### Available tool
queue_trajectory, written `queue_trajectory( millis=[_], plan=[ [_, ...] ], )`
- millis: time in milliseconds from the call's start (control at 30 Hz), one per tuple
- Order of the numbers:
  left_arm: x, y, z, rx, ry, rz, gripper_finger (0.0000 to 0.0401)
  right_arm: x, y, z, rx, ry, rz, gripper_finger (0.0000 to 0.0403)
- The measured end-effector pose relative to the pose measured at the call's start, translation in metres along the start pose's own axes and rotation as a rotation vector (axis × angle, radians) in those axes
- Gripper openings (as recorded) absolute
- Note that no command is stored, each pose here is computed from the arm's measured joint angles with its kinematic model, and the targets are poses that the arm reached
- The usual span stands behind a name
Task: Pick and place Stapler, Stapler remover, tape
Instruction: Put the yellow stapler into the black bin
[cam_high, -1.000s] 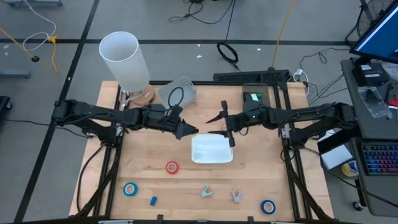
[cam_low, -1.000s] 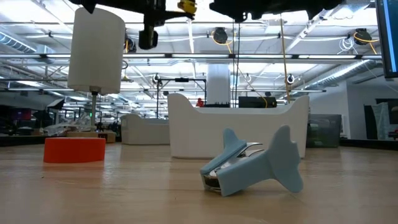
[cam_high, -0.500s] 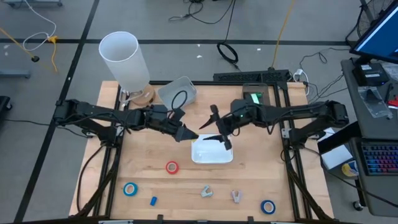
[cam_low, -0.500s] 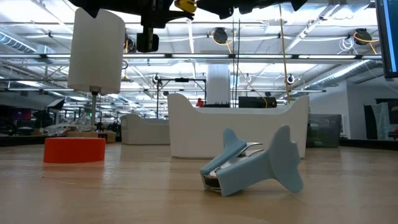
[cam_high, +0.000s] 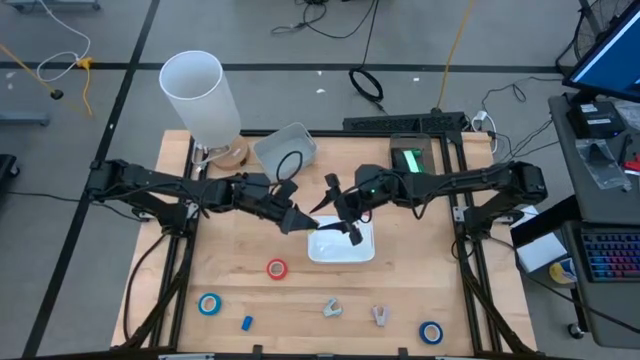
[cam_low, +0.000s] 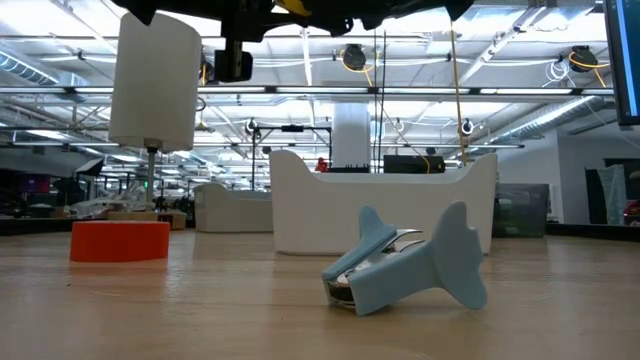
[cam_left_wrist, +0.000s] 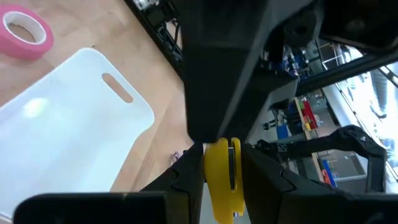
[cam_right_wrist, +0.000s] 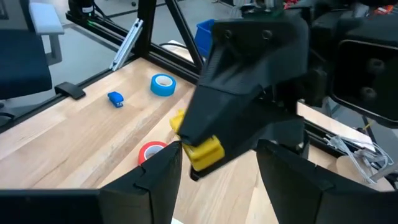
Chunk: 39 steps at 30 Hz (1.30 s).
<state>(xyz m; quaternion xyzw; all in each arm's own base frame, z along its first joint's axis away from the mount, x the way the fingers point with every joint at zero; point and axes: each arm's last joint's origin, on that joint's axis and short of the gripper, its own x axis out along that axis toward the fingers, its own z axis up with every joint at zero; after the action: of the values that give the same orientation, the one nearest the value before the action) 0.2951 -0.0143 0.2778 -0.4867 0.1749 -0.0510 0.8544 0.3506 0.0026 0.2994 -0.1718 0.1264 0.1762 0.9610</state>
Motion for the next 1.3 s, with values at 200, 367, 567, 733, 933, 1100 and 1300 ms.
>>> queue_trajectory(
  millis=[200,367,567,733,933,1100,1300],
  plan=[
    [0.000,0.000,0.000,0.004,-0.011,0.007,0.0092,0.002,0.008,0.005,-0.013,-0.013,0.020,0.0196],
    [0.000,0.000,0.001,0.004,-0.014,0.006,0.0092,0.003,0.011,0.005,-0.014,-0.006,0.026,0.0177],
    [0.000,-0.001,0.000,0.001,-0.015,0.005,0.0092,0.003,0.011,0.005,-0.019,-0.011,0.023,0.0166],
    [0.000,0.000,0.000,0.001,-0.018,0.007,0.0092,0.006,0.012,0.004,-0.034,-0.011,0.024,0.0163],
    [0.000,0.000,0.000,-0.002,-0.018,0.007,0.0092,0.012,0.012,0.000,-0.042,-0.010,0.027,0.0129],
    [0.001,0.002,-0.002,-0.007,-0.006,0.024,0.0092,0.016,0.012,-0.002,-0.044,-0.006,0.034,0.0090],
    [0.000,0.002,-0.002,-0.004,-0.005,0.026,0.0092,0.016,0.012,-0.002,-0.046,-0.012,0.033,0.0069]
  ],
)
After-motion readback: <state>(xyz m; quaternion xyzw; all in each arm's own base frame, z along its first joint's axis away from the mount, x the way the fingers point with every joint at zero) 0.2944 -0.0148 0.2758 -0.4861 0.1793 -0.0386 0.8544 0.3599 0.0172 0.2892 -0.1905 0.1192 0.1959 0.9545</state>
